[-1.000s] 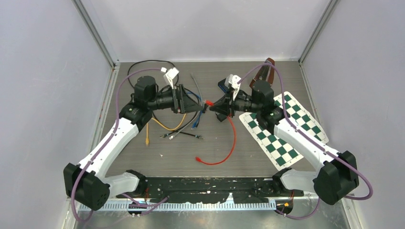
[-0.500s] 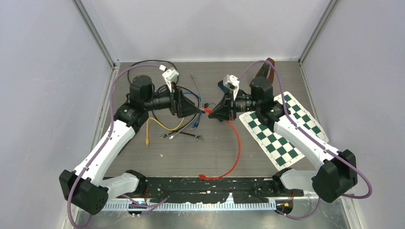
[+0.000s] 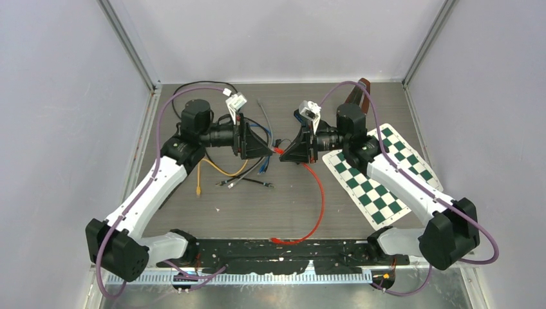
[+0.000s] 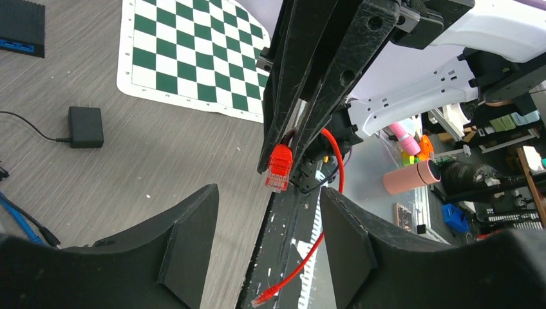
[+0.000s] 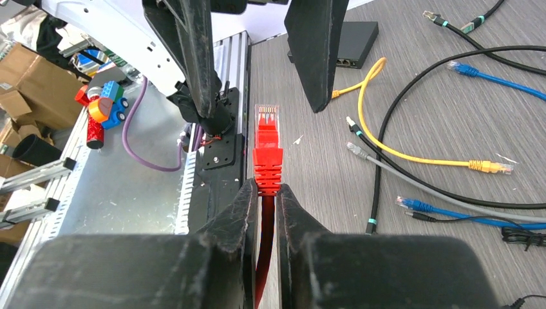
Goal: Insert the plug into the switch port
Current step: Pick up the connector from the center of the board.
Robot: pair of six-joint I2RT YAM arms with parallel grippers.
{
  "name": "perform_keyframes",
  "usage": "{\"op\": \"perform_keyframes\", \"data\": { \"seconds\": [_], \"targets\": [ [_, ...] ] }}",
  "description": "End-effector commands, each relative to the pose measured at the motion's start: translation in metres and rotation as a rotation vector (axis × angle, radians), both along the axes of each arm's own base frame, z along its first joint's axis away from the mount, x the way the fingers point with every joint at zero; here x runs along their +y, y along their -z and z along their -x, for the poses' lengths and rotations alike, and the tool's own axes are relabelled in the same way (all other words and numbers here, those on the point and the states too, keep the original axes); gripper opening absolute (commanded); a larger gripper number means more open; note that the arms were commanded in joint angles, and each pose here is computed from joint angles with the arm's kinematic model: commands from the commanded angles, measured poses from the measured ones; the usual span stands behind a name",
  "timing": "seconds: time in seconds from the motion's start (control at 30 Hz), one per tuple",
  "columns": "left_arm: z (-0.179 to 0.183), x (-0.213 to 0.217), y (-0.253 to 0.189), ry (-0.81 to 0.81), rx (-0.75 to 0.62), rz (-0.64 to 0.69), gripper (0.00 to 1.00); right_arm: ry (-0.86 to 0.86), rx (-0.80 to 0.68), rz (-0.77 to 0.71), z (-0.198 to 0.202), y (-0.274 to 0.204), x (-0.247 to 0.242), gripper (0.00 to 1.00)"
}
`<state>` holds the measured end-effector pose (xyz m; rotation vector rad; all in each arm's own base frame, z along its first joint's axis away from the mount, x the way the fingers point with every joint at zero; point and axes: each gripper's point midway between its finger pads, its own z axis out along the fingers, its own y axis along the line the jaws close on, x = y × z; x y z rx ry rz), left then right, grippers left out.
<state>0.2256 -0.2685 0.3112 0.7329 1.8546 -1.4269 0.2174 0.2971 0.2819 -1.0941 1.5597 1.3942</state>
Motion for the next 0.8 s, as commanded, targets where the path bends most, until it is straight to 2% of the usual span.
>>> {"op": "perform_keyframes", "data": {
  "seconds": [0.0,0.5,0.6,0.77],
  "targets": [
    [0.001,-0.008,-0.014,0.050,-0.043,0.039,0.60,-0.018,-0.036,-0.052,-0.002,-0.024,0.004,0.05],
    [0.004,-0.015,-0.008,0.078,-0.009,0.045,0.46,-0.042,-0.007,-0.044,0.001,-0.019,0.012,0.05],
    [0.005,-0.015,-0.001,0.082,0.008,0.037,0.38,-0.040,-0.006,-0.043,0.001,-0.018,0.012,0.05],
    [0.009,-0.014,0.001,0.085,0.039,0.042,0.09,-0.032,-0.009,-0.043,0.000,-0.020,0.012,0.05]
  ]
}}
